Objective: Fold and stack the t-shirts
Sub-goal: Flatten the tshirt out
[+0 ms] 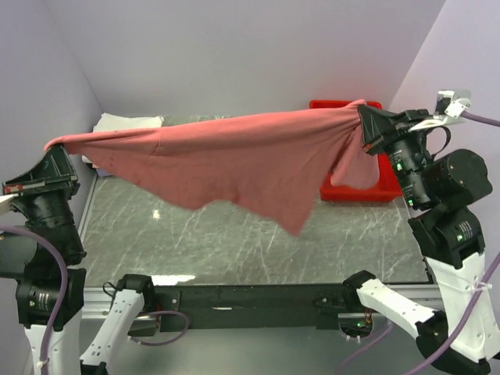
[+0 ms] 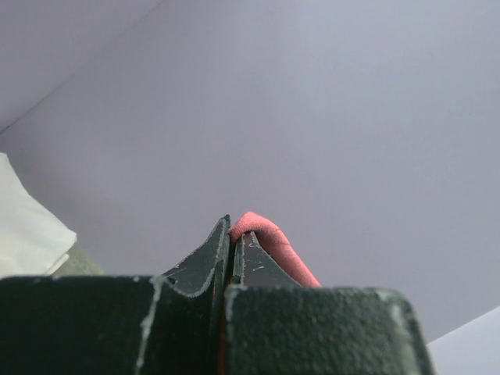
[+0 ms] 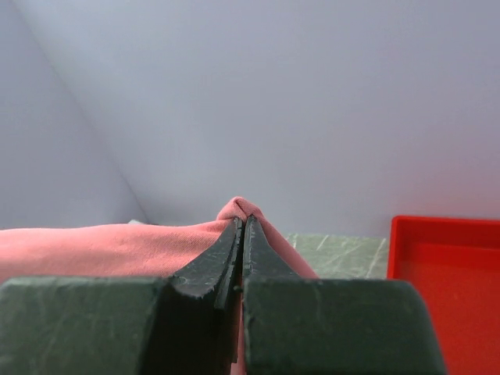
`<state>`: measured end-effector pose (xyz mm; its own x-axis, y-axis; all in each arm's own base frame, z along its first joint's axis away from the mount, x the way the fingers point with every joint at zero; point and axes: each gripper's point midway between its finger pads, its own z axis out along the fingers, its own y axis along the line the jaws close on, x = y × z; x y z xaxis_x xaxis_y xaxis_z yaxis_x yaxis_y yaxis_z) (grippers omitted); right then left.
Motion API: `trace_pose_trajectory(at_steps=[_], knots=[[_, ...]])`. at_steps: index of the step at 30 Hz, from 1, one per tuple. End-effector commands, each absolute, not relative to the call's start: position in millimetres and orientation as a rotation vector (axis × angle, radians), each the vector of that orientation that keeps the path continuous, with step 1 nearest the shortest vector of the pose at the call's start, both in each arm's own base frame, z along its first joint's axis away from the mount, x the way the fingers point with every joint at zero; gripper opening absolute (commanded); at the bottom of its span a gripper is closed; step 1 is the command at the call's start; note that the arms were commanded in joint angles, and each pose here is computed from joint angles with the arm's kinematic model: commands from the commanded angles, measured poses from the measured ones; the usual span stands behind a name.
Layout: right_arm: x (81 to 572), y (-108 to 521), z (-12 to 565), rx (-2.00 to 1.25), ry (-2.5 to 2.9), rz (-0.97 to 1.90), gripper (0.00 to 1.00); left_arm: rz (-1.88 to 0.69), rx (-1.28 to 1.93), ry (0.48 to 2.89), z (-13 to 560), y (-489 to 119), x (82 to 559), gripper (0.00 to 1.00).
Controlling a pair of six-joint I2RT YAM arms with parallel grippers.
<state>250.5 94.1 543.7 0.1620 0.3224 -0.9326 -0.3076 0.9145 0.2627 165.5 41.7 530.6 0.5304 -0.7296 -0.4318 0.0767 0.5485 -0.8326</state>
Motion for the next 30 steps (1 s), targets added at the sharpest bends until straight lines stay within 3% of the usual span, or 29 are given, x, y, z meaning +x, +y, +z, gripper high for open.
trace_pose_trajectory(at_steps=[1,6,12,15,17,18,19,24,30], knots=[[261,102,521,0.014,1.401,0.461,0.0,-0.465,-0.897,0.933,516,50,186,0.01],[314,147,438,-0.063,1.653,0.5,0.0,-0.335,-1.016,1.129,432,53,240,0.01],[399,199,281,-0.118,2.02,0.454,0.04,-0.14,-1.159,1.406,310,55,282,0.01],[422,213,228,-0.175,2.184,0.353,0.18,-0.034,-1.22,1.464,274,64,283,0.01],[425,219,209,-0.21,2.26,0.293,0.5,0.017,-1.25,1.484,259,68,281,0.01],[422,223,205,-0.218,2.273,0.267,0.73,0.033,-1.261,1.497,249,69,279,0.01],[419,223,198,-0.222,2.293,0.251,0.83,0.036,-1.264,1.499,246,70,279,0.01],[388,217,194,-0.119,2.289,0.296,0.85,0.059,-1.273,1.533,223,71,274,0.01],[306,191,158,-0.018,2.373,0.385,0.87,0.054,-1.279,1.532,216,71,270,0.01]])
